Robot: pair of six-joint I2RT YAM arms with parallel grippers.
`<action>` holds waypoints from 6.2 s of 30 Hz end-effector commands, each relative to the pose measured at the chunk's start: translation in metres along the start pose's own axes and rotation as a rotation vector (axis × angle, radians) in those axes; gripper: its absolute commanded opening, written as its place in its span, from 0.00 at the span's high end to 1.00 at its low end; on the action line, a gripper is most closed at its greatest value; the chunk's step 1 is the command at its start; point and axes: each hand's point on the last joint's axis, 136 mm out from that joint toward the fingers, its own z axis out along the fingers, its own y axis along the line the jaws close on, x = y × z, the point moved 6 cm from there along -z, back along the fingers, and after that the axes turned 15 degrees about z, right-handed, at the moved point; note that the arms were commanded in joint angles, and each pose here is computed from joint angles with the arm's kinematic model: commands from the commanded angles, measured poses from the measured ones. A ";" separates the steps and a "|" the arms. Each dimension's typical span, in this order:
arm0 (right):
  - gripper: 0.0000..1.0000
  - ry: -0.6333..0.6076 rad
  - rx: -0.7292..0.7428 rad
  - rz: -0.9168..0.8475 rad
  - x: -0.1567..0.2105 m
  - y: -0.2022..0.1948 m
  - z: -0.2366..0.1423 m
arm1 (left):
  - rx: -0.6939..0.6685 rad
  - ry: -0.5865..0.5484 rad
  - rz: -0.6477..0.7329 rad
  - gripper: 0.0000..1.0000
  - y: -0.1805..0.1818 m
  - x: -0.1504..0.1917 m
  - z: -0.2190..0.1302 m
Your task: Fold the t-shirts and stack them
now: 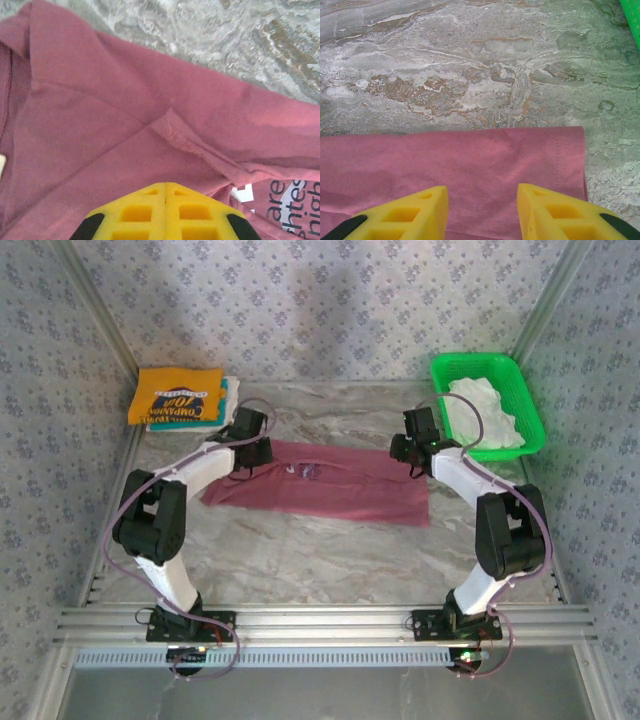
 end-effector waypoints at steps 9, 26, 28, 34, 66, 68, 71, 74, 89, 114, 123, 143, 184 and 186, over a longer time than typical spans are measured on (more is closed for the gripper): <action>0.55 0.045 -0.067 -0.065 0.008 0.007 0.008 | 0.025 -0.060 -0.030 0.69 -0.005 -0.020 -0.008; 0.51 0.096 -0.228 -0.330 0.030 0.069 -0.003 | 0.018 0.091 -0.059 0.49 0.038 -0.052 0.049; 0.50 0.104 -0.219 -0.332 0.032 0.069 -0.003 | 0.023 0.110 -0.060 0.49 0.036 -0.053 0.058; 0.50 0.105 -0.186 -0.334 0.032 0.064 -0.002 | 0.042 0.146 -0.062 0.58 0.032 -0.052 0.080; 0.49 0.068 -0.160 -0.293 0.012 0.059 -0.003 | -0.002 0.094 -0.033 0.65 0.010 -0.047 0.030; 0.48 0.071 -0.163 -0.289 0.012 0.060 -0.002 | -0.004 0.113 -0.042 0.65 0.010 -0.042 0.037; 0.49 0.070 -0.163 -0.285 0.012 0.059 -0.002 | -0.010 0.147 -0.045 0.65 0.010 -0.033 0.049; 0.48 0.071 -0.161 -0.285 0.011 0.059 -0.002 | -0.005 0.165 -0.049 0.64 0.008 -0.029 0.058; 0.48 0.057 -0.181 -0.273 0.006 0.062 -0.005 | -0.016 0.064 -0.078 1.00 0.000 -0.029 0.034; 0.48 0.063 -0.182 -0.266 0.006 0.059 -0.002 | -0.068 -0.079 -0.215 1.00 -0.032 0.032 -0.006; 0.48 0.072 -0.177 -0.261 0.007 0.055 0.002 | -0.112 -0.161 -0.239 1.00 -0.038 0.059 -0.026; 0.47 0.104 -0.202 -0.241 0.009 0.058 -0.001 | -0.091 -0.329 -0.154 0.80 -0.048 0.070 -0.086; 0.58 0.444 0.168 0.119 0.058 -0.075 0.032 | -0.008 0.305 -0.195 0.90 0.069 0.128 -0.010; 0.59 0.410 0.124 0.048 0.054 -0.062 0.028 | 0.005 0.291 -0.179 0.90 0.067 0.127 -0.010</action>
